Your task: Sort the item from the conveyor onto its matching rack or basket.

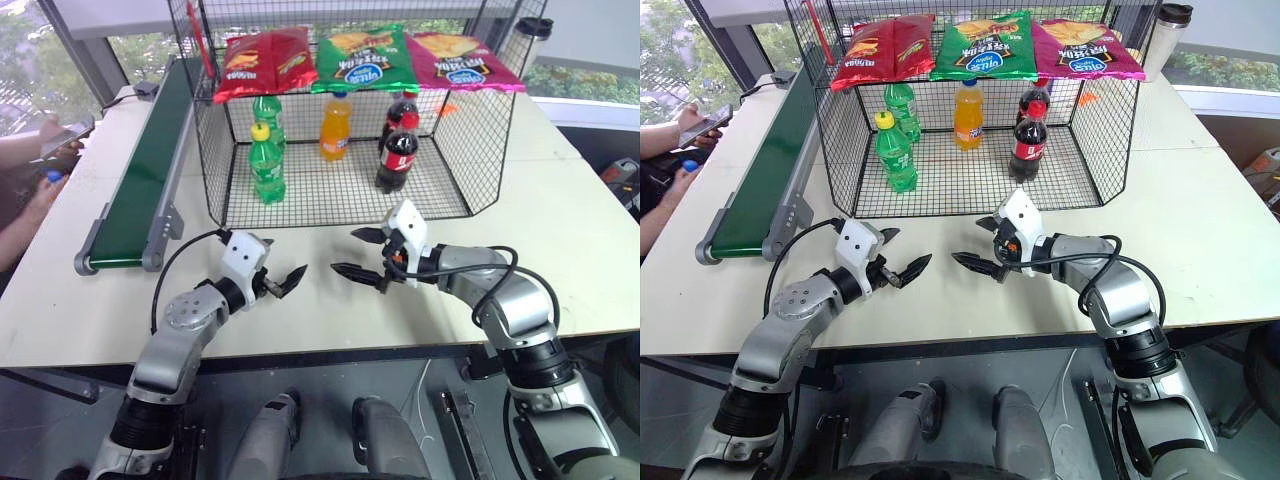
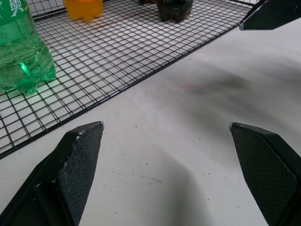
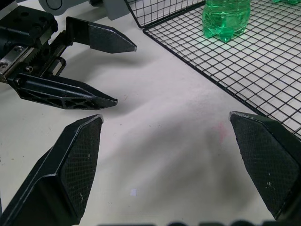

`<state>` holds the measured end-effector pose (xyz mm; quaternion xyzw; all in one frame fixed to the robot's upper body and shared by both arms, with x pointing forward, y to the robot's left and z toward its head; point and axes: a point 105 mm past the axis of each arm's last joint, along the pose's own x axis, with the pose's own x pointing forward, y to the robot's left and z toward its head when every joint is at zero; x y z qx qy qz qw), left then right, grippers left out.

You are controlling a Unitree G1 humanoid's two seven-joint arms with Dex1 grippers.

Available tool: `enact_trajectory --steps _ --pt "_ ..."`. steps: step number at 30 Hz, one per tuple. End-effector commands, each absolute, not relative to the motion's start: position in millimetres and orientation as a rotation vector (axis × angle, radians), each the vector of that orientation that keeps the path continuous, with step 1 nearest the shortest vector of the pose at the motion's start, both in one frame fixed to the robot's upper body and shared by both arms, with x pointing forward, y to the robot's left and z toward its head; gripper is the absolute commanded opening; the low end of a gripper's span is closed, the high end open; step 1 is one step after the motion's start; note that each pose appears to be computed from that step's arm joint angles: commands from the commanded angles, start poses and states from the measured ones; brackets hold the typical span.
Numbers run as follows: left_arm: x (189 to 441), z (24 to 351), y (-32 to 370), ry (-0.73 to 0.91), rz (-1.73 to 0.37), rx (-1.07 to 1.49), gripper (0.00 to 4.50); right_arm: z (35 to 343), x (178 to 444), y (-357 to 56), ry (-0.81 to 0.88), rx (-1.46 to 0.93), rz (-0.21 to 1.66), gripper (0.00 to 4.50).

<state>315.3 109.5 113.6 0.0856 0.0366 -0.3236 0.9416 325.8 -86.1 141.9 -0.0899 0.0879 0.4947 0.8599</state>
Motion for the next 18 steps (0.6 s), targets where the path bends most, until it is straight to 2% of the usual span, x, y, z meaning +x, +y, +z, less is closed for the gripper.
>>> enact_trajectory --steps 1,18 --pt "311.5 132.4 105.7 -0.015 -0.688 0.166 4.50 156.1 323.6 -86.0 0.125 -0.202 1.041 4.44" --pt "311.7 129.2 106.2 0.014 -0.693 0.188 4.50 156.1 322.1 -86.5 0.126 -0.203 1.042 4.44"
